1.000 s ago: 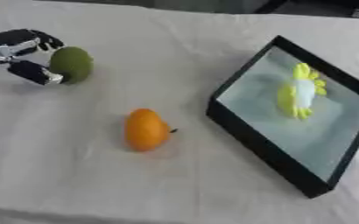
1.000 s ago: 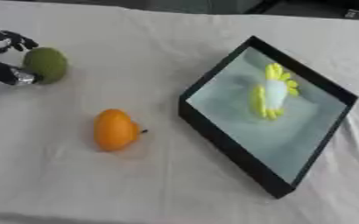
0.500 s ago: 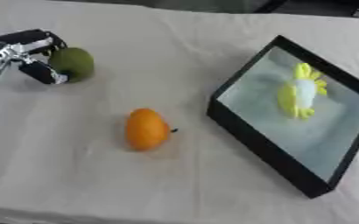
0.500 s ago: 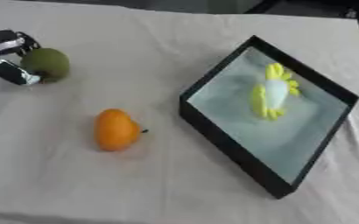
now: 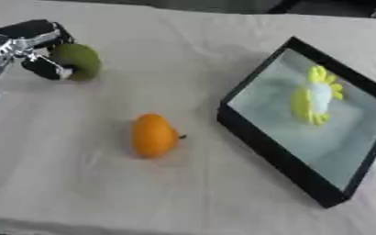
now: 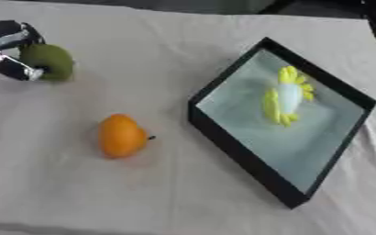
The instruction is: Pick up objects on the table and place them in the box.
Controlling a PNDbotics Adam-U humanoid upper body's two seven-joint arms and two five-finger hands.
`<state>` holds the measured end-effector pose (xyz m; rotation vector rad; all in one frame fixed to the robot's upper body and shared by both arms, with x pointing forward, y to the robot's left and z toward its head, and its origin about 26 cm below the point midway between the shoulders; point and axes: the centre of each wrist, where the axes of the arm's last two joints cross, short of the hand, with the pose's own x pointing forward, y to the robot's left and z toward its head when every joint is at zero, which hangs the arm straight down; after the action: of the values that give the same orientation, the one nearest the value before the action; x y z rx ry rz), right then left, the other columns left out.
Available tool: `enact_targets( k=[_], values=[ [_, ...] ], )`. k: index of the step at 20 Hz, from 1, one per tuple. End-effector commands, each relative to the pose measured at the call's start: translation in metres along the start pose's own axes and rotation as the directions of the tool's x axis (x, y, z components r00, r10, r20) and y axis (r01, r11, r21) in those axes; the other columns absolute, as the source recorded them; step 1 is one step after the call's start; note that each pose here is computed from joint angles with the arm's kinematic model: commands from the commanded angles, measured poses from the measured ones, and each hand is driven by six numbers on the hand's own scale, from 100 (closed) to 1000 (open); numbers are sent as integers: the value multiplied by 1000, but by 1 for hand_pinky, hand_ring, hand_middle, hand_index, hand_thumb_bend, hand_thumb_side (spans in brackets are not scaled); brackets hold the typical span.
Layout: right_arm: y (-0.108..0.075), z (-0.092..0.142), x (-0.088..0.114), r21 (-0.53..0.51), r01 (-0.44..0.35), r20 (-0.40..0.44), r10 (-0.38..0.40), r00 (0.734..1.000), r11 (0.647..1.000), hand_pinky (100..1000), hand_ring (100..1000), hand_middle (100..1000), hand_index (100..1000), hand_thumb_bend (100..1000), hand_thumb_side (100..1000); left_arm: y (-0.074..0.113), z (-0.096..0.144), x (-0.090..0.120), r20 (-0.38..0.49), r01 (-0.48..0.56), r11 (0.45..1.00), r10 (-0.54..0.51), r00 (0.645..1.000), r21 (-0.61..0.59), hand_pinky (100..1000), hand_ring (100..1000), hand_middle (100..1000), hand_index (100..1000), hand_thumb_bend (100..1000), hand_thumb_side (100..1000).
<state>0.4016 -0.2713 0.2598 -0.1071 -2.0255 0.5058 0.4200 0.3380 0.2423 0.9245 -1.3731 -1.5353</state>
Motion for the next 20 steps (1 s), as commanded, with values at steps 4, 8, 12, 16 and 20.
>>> enact_targets(
  k=[4,8,12,16,20],
  values=[
    [-5,-1,9,-9,-7,28,7,1000,1000,950,820,726,798,100,538,57,17,27,100,65,991,-77,992,116,609,562,499,426,100,100],
    [-9,1,9,-35,-5,31,6,1000,999,951,821,728,799,100,519,79,19,51,189,78,984,-107,976,157,607,558,498,423,100,100],
    [-12,0,13,-60,-2,46,4,999,998,951,825,732,801,100,490,103,17,85,304,62,976,-125,944,210,611,551,495,419,100,100],
    [-14,-3,19,-93,7,67,0,998,996,950,829,737,804,100,458,125,13,121,419,24,966,-134,898,258,636,538,486,410,100,100],
    [-20,-10,27,-134,2,87,10,996,991,951,841,749,812,100,433,140,8,155,512,-28,956,-133,849,293,628,532,483,405,100,100]
  ],
)
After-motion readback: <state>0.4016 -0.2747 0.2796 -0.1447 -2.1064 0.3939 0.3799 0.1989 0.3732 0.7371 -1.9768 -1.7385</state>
